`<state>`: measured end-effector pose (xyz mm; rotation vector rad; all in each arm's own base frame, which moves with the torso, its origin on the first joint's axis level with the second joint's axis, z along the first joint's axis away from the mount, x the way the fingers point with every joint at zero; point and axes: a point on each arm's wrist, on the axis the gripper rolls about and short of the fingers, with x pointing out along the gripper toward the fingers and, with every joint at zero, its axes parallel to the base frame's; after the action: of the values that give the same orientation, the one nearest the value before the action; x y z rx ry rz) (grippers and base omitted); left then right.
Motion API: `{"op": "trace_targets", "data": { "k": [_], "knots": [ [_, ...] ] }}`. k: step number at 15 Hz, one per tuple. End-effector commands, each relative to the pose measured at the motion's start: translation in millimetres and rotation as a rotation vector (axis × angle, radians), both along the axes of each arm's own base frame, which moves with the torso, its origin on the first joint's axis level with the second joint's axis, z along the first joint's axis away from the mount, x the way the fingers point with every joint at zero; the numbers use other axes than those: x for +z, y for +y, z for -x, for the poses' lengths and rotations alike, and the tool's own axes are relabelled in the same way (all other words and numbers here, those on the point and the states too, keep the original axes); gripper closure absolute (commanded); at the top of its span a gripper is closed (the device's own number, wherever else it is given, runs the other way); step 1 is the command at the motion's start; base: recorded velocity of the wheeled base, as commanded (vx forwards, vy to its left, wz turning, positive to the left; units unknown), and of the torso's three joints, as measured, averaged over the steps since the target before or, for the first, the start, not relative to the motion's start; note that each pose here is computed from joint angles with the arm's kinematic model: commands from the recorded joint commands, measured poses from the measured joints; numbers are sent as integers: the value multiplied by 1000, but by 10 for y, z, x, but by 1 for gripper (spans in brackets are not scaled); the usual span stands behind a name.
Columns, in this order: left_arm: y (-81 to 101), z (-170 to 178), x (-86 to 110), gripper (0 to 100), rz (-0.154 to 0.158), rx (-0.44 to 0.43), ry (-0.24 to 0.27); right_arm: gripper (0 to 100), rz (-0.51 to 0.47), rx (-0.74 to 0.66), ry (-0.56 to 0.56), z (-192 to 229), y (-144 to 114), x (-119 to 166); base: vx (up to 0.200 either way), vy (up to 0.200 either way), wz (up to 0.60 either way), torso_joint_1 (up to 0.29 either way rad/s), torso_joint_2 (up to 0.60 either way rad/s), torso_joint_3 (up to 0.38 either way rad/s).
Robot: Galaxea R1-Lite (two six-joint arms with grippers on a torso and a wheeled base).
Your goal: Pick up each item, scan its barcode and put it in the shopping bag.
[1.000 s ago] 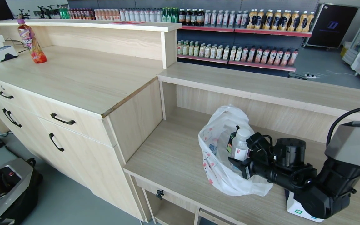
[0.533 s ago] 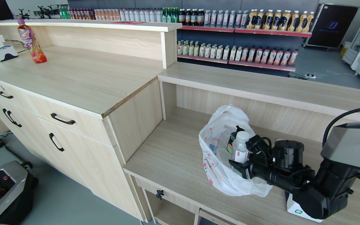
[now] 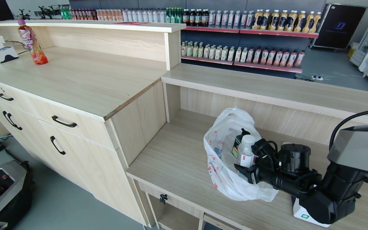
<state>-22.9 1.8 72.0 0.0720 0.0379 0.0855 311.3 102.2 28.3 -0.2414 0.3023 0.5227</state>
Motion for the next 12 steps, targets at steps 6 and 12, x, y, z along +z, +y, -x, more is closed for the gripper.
{"op": "trace_targets", "data": {
  "k": [6,12],
  "knots": [
    [0,0,-2,0,0,1,0,0,0,0,0,6,-4,14,0,0,0,0,0,0],
    [0,0,-2,0,0,1,0,0,-16,9,-34,150,-66,461,0,0,0,0,0,0]
  ]
}}
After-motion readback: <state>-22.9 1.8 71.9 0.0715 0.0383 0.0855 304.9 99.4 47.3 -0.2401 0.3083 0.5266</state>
